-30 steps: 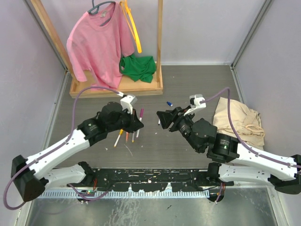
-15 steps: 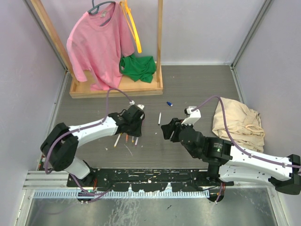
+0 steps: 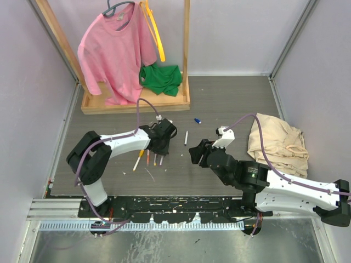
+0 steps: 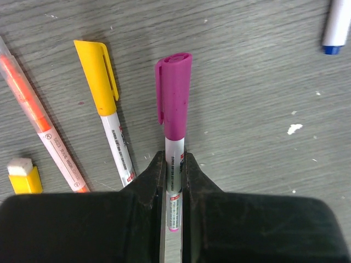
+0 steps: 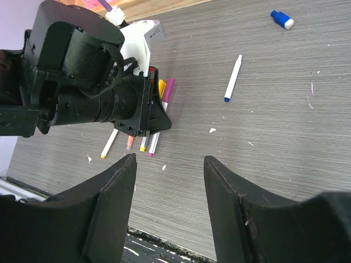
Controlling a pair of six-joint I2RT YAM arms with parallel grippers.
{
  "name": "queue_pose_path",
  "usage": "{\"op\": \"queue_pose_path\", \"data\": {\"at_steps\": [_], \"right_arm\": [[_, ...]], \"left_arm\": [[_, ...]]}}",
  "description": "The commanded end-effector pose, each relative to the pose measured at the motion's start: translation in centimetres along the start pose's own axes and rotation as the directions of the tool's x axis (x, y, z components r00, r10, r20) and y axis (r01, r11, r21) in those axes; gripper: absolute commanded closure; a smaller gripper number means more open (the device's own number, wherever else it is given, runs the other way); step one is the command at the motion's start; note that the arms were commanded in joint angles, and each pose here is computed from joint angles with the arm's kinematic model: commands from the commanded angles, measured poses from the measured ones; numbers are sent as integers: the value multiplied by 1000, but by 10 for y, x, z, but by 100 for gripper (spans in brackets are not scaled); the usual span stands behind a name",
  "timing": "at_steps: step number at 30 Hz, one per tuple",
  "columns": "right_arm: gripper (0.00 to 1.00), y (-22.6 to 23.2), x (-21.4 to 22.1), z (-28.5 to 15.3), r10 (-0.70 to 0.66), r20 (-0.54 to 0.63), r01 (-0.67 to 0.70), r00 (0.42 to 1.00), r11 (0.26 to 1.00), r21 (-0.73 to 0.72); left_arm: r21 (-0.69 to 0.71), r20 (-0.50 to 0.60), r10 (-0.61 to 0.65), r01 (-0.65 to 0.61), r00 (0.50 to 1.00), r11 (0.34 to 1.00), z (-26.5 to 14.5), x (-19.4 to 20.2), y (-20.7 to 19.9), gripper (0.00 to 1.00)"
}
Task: Insert the pens into the pen caps
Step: Place the pen at the center of the board.
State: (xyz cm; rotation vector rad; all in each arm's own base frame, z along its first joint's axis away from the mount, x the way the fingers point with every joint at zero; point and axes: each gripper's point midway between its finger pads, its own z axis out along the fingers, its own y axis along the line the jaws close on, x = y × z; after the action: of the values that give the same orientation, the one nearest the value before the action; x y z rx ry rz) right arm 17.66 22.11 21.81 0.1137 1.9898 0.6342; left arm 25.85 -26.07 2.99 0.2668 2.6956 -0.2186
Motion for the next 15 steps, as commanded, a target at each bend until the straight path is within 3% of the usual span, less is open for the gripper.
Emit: {"op": "queue_pose_path", "data": {"at_steps": [1, 7, 15], "right_arm": [[42, -1, -5, 0, 37, 22, -37, 999, 999, 7], [42, 0, -3, 0, 36, 16, -36, 999, 999, 3], [42, -6, -6, -2, 44, 35, -44, 998, 999, 10]], "left_arm": [[-41, 14, -30, 30, 999, 999, 3, -10, 4, 91], [-46, 0, -46, 46, 999, 998, 8, -5, 5, 80], [-15, 5, -58, 58, 998, 998, 2, -6, 3, 77]]}}
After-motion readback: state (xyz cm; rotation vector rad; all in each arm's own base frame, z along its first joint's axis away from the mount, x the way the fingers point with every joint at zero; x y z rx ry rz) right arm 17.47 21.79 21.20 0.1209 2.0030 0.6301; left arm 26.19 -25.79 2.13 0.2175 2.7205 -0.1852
